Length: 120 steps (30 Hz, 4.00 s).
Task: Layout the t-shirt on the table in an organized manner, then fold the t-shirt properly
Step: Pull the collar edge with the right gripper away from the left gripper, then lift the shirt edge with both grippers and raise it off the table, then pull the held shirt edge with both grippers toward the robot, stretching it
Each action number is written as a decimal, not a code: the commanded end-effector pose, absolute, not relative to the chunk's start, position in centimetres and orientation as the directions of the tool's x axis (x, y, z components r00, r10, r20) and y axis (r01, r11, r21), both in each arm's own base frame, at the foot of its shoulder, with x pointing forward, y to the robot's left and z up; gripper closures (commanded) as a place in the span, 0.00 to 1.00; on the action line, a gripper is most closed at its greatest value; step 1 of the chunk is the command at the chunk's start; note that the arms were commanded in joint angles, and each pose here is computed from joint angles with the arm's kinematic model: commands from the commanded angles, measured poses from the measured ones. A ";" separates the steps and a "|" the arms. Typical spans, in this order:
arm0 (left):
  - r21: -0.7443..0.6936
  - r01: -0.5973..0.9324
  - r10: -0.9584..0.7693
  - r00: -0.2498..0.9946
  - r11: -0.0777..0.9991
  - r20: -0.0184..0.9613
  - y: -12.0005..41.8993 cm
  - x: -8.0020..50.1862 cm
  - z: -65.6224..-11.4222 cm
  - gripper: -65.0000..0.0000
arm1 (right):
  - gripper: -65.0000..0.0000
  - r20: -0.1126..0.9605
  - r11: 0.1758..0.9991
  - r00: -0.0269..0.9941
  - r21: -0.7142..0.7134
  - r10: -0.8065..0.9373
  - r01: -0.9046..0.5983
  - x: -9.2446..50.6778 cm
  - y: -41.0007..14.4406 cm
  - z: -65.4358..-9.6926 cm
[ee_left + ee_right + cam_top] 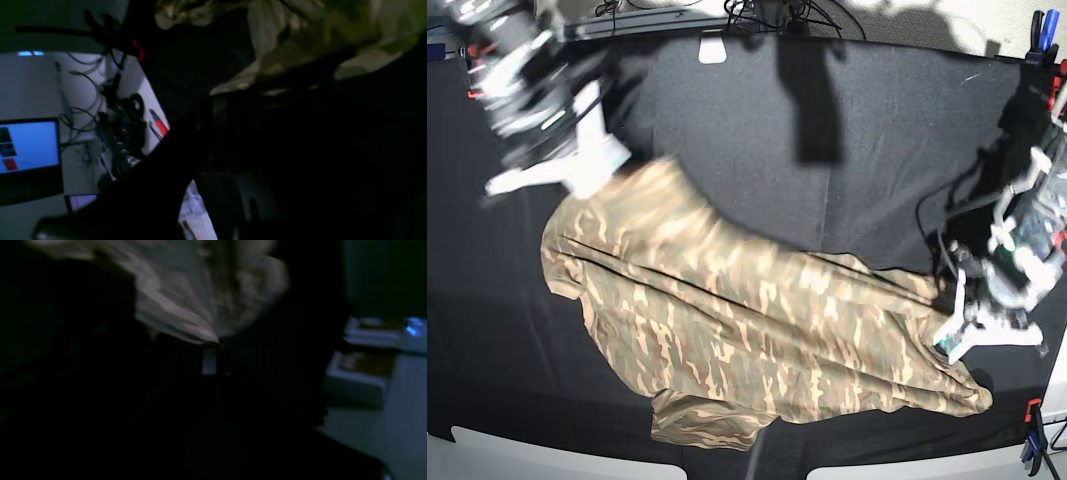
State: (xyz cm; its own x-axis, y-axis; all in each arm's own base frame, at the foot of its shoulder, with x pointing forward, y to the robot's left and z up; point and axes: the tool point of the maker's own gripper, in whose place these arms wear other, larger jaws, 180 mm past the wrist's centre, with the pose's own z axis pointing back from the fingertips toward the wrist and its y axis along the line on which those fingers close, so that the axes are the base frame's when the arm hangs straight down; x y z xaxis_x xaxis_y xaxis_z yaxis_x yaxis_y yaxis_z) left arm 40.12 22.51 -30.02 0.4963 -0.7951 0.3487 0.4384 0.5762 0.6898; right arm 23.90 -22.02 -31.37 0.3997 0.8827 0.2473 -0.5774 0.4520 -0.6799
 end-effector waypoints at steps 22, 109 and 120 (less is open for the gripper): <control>0.885 0.252 -0.840 0.492 0.391 0.230 23.3 34.0 -27.7 1.00 | 1.00 0.497 0.662 0.438 -0.579 0.749 -0.476 23.2 -20.3 -26.5; 0.526 0.402 -0.657 0.552 0.750 0.514 22.5 21.4 -32.9 1.00 | 1.00 0.555 0.726 0.544 -0.169 0.629 -0.667 13.0 -16.1 -31.3; 0.573 0.452 -0.712 0.585 0.684 0.389 23.8 18.1 -34.4 1.00 | 1.00 0.630 0.751 0.656 0.169 0.416 -0.638 9.2 -13.9 -29.4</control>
